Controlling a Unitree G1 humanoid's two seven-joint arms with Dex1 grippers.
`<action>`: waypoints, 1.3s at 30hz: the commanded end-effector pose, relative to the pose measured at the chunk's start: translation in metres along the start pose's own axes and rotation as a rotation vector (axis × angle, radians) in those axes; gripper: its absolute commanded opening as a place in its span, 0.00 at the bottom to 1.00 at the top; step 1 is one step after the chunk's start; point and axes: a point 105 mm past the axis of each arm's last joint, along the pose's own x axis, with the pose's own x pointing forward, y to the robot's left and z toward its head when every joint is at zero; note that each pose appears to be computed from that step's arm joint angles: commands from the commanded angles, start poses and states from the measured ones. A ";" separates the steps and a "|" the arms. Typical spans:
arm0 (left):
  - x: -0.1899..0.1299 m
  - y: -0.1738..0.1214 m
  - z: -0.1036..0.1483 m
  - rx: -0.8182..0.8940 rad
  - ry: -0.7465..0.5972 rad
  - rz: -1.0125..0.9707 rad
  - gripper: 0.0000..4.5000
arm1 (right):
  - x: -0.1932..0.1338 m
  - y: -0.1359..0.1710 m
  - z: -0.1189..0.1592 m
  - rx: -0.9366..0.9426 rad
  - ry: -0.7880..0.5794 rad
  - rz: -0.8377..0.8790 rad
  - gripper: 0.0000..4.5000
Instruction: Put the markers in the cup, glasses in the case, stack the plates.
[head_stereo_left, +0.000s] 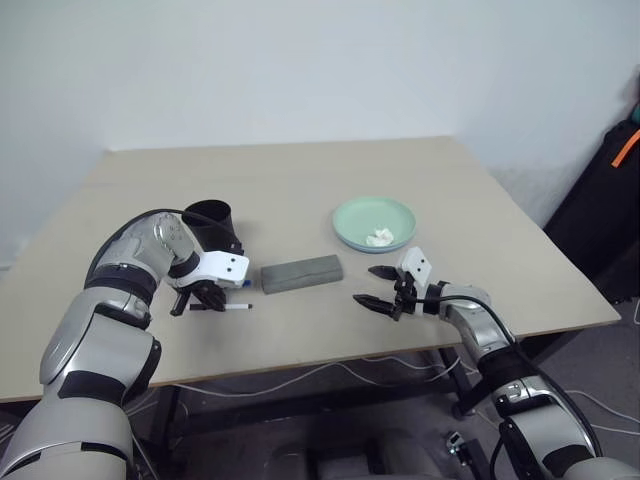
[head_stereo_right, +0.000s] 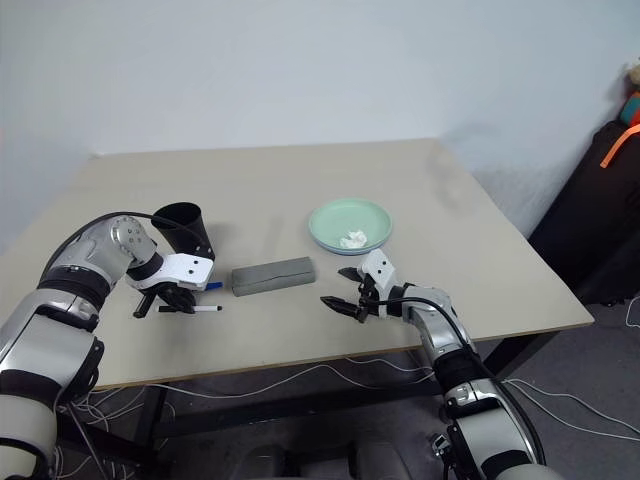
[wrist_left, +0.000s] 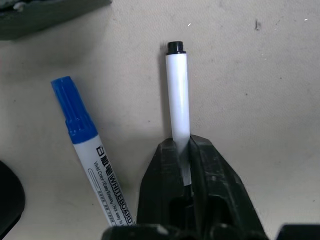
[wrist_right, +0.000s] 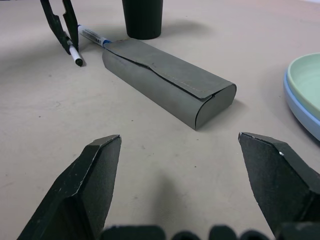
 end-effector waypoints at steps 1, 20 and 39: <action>-0.006 0.002 -0.003 -0.012 -0.019 0.033 0.01 | 0.000 -0.006 0.018 -0.044 -0.046 -0.005 0.91; -0.148 0.067 0.082 -0.274 -1.020 0.936 0.01 | -0.005 0.000 0.013 -0.045 -0.007 0.042 0.91; -0.123 0.072 0.020 -0.642 -0.906 1.506 0.01 | -0.002 0.000 0.017 -0.062 0.002 0.063 0.91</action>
